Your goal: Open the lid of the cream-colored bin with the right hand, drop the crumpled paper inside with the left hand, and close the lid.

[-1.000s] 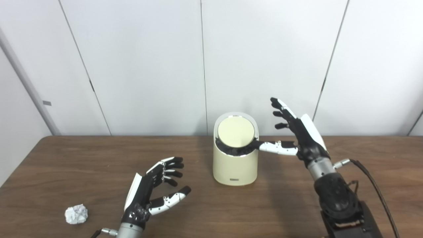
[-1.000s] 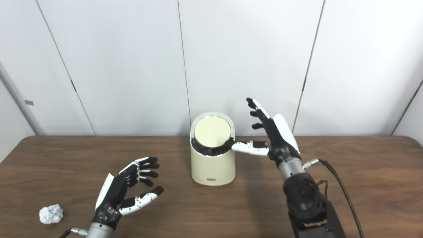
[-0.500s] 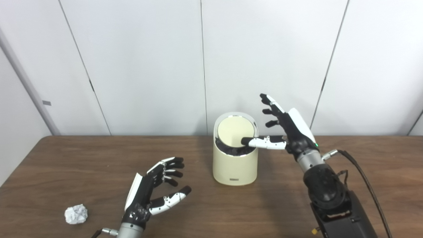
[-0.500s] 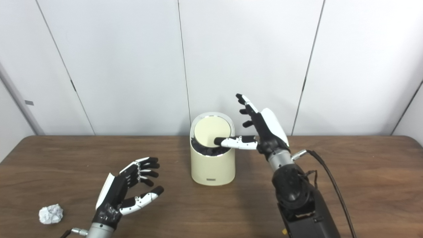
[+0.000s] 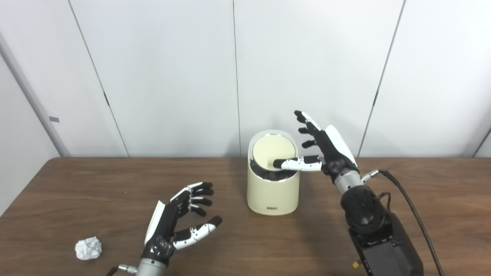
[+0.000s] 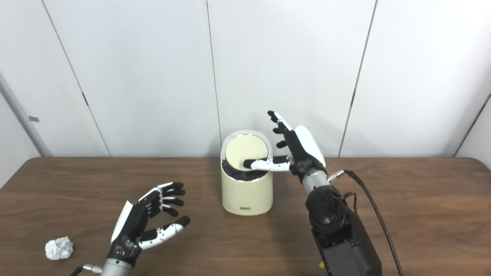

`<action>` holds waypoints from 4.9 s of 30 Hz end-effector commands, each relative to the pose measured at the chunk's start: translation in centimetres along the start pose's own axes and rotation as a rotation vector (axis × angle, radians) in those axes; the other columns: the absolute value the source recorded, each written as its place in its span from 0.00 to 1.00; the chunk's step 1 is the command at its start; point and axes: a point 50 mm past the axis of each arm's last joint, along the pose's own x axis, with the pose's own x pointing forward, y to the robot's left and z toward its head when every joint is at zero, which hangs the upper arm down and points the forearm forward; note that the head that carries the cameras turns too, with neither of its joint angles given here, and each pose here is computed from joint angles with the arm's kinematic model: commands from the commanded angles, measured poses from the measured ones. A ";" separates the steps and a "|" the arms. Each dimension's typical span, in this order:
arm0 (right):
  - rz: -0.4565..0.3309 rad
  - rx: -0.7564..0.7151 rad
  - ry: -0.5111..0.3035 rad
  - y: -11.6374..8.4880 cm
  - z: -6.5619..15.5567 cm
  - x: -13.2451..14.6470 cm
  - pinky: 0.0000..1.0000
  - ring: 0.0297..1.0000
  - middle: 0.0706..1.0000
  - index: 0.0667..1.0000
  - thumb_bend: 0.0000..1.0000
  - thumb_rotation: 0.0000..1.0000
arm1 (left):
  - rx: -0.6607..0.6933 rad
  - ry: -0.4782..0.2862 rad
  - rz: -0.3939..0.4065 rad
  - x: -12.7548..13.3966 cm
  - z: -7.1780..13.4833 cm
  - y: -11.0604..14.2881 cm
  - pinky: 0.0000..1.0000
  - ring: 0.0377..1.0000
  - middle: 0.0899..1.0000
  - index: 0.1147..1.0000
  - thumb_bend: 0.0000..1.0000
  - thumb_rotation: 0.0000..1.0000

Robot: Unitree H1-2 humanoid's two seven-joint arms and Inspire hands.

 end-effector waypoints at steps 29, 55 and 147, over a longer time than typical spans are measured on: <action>-0.060 -0.190 -0.109 -0.7 3.6 2.8 0.67 0.83 0.88 0.90 0.80 0.27 | 0.012 -0.067 0.009 0.5 1.5 0.2 0.55 0.65 0.71 0.74 0.64 0.19; -0.039 -0.391 -0.133 -1.7 4.0 1.3 0.63 0.81 0.89 0.89 0.87 0.00 | 0.019 -0.063 0.008 0.4 1.4 0.5 0.56 0.65 0.71 0.74 0.64 0.19; -0.019 0.001 -0.004 -4.4 -8.3 -12.5 0.42 0.80 0.93 0.92 0.90 0.50 | 0.122 -0.078 0.047 0.9 2.8 -1.4 0.51 0.64 0.73 0.75 0.71 0.15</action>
